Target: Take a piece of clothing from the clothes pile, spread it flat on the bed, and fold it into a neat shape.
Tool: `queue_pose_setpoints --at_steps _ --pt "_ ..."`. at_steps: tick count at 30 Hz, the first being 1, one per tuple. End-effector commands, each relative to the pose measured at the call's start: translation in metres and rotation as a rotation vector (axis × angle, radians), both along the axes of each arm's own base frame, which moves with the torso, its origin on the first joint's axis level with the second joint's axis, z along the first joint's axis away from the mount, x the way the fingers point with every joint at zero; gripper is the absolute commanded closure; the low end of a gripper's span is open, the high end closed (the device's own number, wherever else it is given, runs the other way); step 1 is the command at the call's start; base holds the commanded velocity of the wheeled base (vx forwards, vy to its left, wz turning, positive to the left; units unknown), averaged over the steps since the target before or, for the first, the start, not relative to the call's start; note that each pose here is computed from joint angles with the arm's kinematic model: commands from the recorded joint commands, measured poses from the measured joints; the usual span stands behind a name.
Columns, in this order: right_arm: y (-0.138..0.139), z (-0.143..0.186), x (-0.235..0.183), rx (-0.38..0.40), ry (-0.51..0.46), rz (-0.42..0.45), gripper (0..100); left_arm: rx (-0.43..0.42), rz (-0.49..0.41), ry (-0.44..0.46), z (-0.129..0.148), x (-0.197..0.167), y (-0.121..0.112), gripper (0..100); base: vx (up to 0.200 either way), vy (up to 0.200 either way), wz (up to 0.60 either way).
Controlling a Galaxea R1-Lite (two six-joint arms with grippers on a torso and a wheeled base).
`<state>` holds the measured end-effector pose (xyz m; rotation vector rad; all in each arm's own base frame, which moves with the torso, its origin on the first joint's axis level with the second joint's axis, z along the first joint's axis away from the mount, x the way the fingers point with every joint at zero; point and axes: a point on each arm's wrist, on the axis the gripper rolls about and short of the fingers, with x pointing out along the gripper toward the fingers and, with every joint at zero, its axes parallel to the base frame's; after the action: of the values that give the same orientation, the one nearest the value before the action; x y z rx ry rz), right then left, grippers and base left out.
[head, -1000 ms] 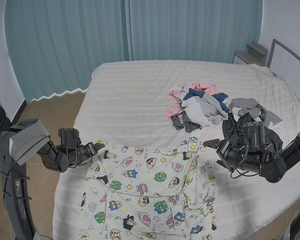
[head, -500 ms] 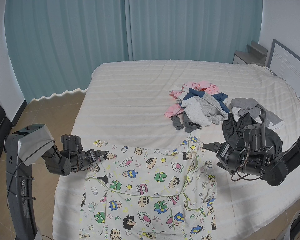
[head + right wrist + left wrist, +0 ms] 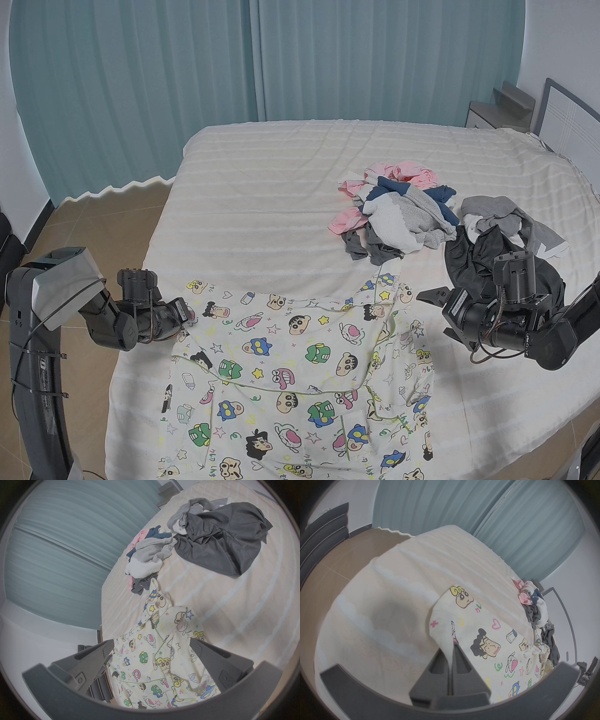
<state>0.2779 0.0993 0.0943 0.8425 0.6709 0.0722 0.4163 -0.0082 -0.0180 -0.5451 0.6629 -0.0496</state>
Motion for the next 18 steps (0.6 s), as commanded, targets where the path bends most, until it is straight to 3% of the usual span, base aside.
queue_pose_setpoints --at_steps 1,11,18 --pt "-0.004 -0.009 0.004 -0.012 0.028 -0.015 0 0.002 0.026 -0.035 0.016 -0.002 0.011 100 0.000 0.000 0.00" --pt "-0.010 -0.039 0.005 -0.097 0.114 0.005 0 0.006 0.093 -0.080 0.037 -0.005 0.040 100 0.000 0.000 0.00" --pt "-0.009 -0.039 0.008 -0.096 0.111 0.003 0 0.008 0.118 -0.084 0.038 -0.005 0.050 100 0.000 0.000 0.00"
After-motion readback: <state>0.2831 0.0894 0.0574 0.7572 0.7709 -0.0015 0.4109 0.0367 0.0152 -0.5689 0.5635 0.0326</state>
